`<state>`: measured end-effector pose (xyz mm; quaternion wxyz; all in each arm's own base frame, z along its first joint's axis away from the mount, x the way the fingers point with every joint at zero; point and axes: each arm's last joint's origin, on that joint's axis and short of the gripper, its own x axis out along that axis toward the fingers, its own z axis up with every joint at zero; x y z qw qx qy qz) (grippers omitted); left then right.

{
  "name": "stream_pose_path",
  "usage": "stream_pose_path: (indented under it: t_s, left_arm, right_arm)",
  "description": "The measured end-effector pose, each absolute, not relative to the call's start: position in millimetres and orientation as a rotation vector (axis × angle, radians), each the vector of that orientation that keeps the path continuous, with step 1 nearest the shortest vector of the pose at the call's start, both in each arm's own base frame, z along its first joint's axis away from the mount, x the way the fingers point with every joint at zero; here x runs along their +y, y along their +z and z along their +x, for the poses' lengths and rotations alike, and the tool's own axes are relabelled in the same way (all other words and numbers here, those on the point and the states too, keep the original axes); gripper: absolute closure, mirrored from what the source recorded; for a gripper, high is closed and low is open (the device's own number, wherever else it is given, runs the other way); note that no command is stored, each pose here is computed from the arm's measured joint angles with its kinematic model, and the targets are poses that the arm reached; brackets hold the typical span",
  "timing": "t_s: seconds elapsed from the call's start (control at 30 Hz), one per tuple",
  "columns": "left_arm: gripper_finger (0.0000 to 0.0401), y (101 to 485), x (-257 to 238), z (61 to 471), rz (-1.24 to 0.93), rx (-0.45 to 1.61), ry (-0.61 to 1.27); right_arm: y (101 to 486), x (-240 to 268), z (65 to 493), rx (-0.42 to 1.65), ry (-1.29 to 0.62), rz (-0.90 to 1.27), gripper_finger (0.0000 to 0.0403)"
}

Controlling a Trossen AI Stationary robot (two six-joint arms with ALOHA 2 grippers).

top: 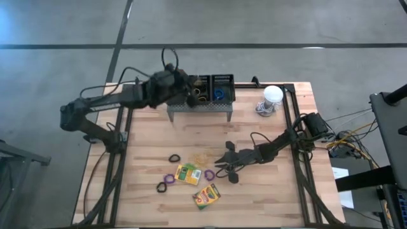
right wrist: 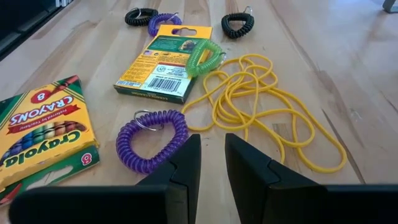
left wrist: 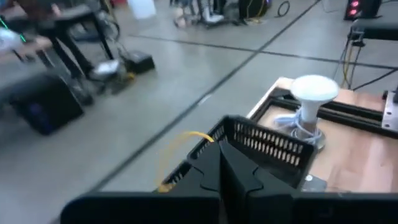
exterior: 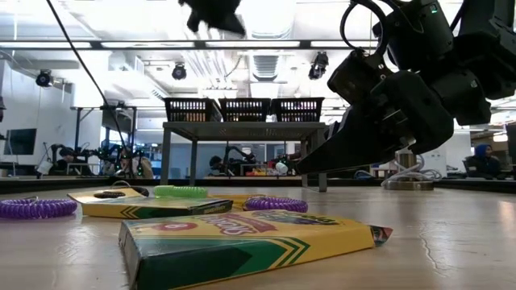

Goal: Pick & Place Office Desk Supplies
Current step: Put the yellow rubber band in the middle black bin on the shelf

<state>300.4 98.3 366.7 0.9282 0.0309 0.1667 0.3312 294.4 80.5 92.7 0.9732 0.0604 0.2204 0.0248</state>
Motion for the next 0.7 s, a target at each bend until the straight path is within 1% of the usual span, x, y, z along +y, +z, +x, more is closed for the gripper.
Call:
stream_pose_path:
  t_s: [0.2, 0.6, 0.7]
  left_arm:
    - [0.0401, 335, 122, 293, -0.077, 0.361, 0.592]
    - [0.04, 296, 123, 291, -0.084, 0.356, 0.588]
    - [0.0386, 292, 123, 290, -0.063, 0.372, 0.584]
  right_arm:
    - [93, 80, 294, 0.445, 0.05, 0.122, 0.0335]
    - [93, 80, 294, 0.444, 0.049, 0.121, 0.0335]
    - [93, 80, 294, 0.444, 0.049, 0.121, 0.0335]
